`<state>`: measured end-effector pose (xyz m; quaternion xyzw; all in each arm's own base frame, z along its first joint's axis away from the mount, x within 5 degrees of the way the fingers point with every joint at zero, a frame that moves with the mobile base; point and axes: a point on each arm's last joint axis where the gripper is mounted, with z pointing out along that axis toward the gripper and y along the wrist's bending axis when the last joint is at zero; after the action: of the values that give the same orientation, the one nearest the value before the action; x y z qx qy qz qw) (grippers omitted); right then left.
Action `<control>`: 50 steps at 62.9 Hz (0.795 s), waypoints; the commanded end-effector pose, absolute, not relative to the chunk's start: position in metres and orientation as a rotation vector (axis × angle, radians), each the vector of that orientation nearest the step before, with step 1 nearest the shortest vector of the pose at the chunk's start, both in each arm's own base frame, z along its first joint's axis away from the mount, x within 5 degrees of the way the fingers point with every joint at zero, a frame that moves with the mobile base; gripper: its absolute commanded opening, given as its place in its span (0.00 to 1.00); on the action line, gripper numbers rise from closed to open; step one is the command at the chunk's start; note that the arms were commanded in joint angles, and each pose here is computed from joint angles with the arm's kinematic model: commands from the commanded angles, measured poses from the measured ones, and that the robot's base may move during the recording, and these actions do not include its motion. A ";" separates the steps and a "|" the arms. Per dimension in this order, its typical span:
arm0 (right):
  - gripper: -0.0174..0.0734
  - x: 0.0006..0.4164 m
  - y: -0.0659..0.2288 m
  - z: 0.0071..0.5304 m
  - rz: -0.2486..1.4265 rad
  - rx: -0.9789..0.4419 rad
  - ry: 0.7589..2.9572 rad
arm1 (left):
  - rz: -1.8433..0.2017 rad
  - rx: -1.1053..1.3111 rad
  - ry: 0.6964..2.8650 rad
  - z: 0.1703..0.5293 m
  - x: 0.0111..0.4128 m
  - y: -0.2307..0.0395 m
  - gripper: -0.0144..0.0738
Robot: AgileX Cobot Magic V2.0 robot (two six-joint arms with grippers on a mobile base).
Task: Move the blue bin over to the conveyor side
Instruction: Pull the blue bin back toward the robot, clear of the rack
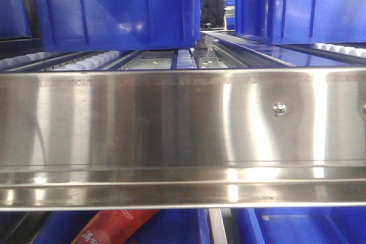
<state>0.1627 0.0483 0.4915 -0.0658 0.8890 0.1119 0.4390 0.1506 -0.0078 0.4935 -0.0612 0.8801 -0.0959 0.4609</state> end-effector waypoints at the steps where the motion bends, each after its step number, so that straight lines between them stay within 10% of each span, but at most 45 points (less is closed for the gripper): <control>1: 0.09 0.159 0.039 0.508 0.191 -0.154 2.057 | -0.176 -0.141 2.051 0.506 0.146 -0.004 0.14; 50: 0.09 0.159 0.039 0.508 0.191 -0.154 2.057 | -0.176 -0.141 2.051 0.506 0.146 -0.004 0.14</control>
<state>0.1627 0.0483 0.4915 -0.0658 0.8890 0.1119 0.4390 0.1504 -0.0078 0.4933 -0.0612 0.8807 -0.0958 0.4599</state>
